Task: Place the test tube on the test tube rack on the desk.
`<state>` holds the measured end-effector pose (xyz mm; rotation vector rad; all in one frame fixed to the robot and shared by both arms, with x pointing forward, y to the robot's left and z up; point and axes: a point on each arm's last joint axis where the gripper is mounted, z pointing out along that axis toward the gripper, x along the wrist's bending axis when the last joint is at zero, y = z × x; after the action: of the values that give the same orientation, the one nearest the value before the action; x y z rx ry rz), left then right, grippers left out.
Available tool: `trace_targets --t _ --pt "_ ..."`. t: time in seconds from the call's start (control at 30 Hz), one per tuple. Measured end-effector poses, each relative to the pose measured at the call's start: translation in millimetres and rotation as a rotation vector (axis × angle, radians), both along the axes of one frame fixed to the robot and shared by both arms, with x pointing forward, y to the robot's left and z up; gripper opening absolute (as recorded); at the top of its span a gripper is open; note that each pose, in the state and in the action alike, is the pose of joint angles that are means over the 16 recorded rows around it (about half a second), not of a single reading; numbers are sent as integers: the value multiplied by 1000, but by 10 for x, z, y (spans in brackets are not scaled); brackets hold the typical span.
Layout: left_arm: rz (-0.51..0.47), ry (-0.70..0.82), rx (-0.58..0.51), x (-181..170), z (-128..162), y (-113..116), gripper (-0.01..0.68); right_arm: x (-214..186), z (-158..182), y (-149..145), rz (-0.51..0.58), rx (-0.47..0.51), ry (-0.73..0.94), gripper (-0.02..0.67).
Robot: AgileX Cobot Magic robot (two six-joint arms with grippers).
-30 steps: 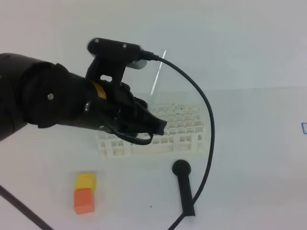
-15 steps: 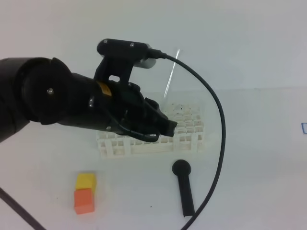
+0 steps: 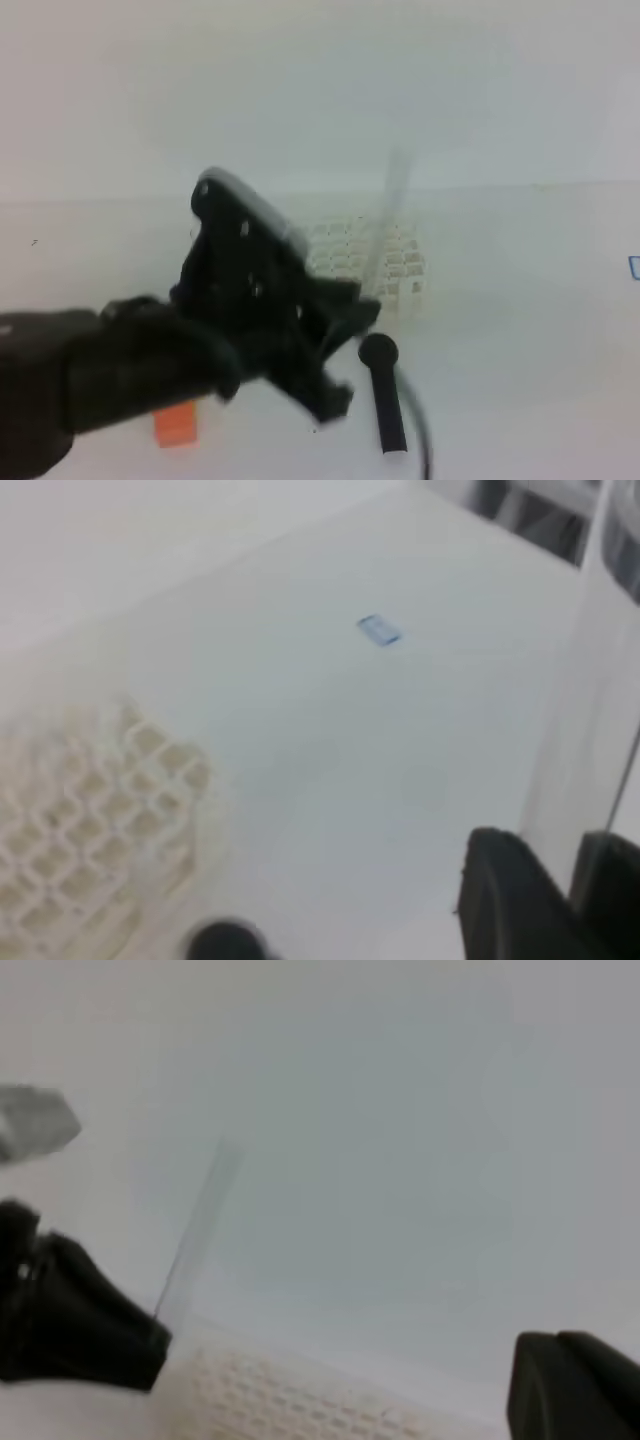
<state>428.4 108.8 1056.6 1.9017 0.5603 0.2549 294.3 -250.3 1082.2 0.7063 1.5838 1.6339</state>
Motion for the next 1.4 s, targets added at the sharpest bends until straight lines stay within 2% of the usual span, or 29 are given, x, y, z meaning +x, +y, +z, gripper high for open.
trace_targets --t 0.27,0.47,0.77,0.9,1.07,1.4 --pt "-212 -38 -102 -290 -117 4 -1 52 -27 90 105 28 71 -1" --pt "-361 -3 -196 -446 -79 -27 -1 108 -69 229 269 12 126 -1" --pt "-487 88 -307 -583 3 -45 -1 262 -68 474 574 29 206 1" --pt "-514 119 -328 -614 18 -45 -1 329 31 543 673 38 211 27" --pt "-521 140 -332 -625 19 -44 -1 390 227 589 740 29 200 144" --pt "-512 182 -340 -628 19 -45 0 468 531 595 707 27 225 519"
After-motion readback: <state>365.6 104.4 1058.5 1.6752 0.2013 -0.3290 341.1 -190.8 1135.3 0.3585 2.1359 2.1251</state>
